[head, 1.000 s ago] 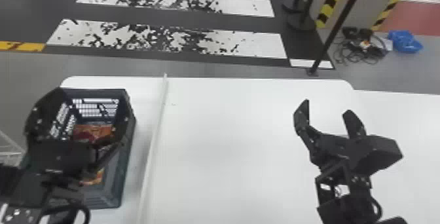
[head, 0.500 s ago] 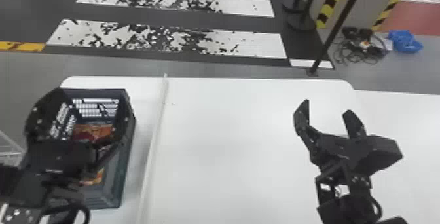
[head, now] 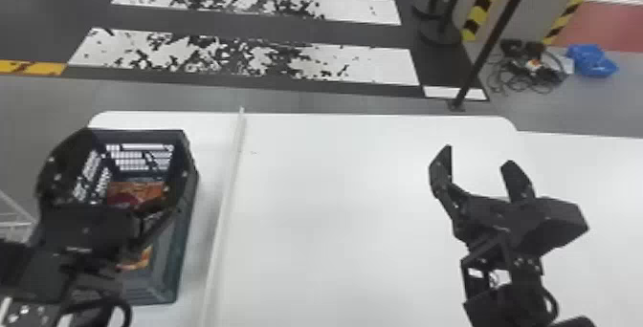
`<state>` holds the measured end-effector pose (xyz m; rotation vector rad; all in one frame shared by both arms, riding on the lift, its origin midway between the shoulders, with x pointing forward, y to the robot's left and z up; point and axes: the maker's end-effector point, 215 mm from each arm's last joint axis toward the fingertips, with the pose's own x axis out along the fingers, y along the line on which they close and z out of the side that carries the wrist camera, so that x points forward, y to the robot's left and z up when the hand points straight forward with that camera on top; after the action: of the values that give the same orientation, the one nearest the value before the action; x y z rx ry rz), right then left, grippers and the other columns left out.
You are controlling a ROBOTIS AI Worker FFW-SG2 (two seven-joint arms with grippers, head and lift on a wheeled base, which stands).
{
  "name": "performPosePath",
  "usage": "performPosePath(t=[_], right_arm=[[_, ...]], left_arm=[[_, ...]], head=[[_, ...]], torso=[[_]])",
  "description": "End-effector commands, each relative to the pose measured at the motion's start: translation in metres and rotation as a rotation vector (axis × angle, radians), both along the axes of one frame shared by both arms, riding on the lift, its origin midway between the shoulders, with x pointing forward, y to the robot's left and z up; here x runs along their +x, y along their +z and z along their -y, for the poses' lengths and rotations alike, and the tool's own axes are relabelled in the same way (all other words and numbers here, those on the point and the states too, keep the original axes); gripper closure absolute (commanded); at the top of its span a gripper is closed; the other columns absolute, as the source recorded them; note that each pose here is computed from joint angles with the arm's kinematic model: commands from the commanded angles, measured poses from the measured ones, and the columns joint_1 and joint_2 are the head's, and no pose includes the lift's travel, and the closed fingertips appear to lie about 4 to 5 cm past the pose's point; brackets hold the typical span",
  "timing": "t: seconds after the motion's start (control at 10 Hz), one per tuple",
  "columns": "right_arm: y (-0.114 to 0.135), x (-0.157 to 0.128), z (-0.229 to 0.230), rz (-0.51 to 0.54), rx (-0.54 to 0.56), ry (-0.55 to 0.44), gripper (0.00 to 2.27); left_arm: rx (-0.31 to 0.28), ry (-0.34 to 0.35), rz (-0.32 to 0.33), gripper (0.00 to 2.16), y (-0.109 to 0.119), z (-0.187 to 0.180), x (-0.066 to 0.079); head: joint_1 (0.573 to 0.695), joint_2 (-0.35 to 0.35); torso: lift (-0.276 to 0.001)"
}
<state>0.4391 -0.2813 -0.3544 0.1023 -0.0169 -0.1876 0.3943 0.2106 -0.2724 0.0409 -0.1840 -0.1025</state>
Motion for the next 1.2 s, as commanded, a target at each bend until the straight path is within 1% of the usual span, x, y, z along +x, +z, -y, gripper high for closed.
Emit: performPosePath(t=[0.0, 1.1], right_arm=[[0.0000, 0.0000, 0.0000, 0.000, 0.000, 0.000, 0.00], [0.0000, 0.0000, 0.0000, 0.000, 0.000, 0.000, 0.00]], left_arm=[[0.000, 0.000, 0.000, 0.00, 0.0000, 0.0000, 0.0000], [0.000, 0.000, 0.000, 0.00, 0.0000, 0.0000, 0.0000]], head=[[0.695, -0.096], [0.695, -0.096]], torso=[[-0.029], [-0.029]])
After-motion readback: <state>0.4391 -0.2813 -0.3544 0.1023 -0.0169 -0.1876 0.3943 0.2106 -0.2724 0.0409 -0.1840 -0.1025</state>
